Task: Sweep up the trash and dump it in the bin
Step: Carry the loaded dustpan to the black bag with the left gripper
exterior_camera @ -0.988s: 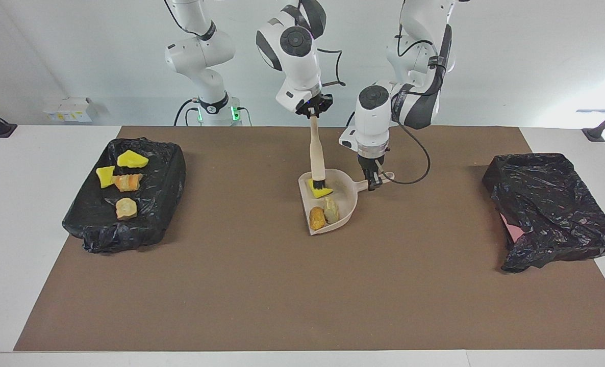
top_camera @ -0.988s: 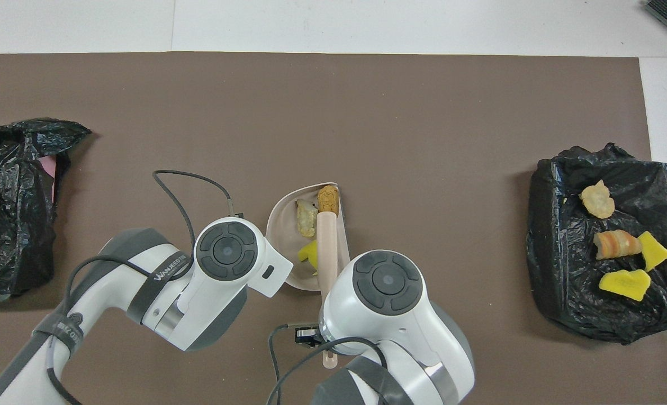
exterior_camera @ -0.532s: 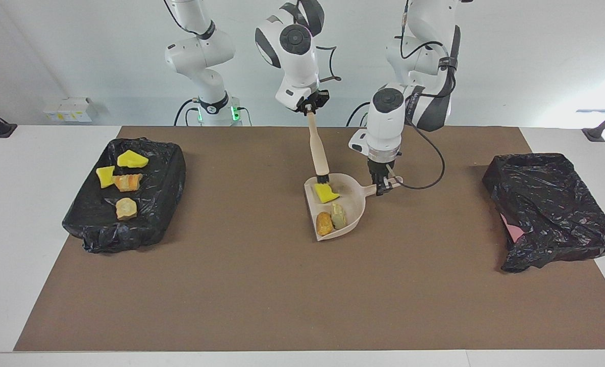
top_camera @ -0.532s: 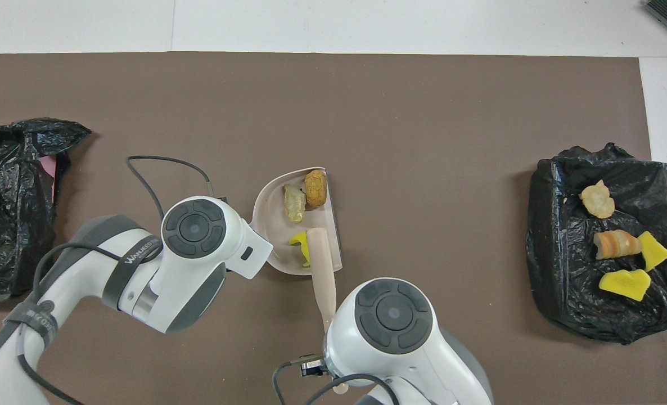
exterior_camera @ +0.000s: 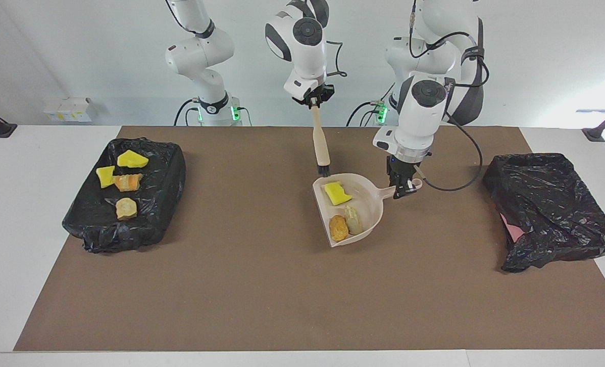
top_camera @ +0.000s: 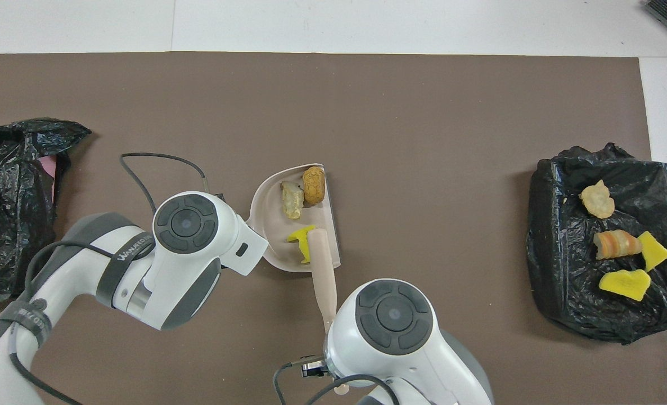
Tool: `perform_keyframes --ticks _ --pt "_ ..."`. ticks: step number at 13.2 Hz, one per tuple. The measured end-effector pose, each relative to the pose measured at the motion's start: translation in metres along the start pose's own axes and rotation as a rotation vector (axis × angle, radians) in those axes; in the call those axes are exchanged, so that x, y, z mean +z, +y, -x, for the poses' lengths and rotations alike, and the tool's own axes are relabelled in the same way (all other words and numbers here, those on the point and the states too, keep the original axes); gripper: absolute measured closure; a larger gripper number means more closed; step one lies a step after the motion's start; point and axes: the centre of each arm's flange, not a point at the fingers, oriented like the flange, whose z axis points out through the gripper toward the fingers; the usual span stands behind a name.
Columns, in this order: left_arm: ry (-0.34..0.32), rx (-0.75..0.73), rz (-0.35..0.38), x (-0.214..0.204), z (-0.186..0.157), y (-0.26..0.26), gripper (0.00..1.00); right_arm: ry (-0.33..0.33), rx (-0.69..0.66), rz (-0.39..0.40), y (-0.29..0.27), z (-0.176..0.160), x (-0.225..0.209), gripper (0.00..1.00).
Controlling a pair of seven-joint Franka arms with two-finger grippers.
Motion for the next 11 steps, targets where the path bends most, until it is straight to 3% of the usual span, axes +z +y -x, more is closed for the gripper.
perform_keyframes --ticks 5,8,11 --pt "0.056 -0.007 0.021 -0.026 0.03 -0.028 0.68 0.016 0.069 0.003 -0.014 0.016 0.016 0.73" --pt "0.098 -0.002 0.032 -0.041 0.079 -0.055 0.68 0.054 0.058 0.004 -0.039 0.049 0.071 0.73" --pt "0.121 0.024 0.051 -0.043 0.129 -0.071 0.68 0.076 0.042 -0.017 -0.064 0.057 0.119 0.73"
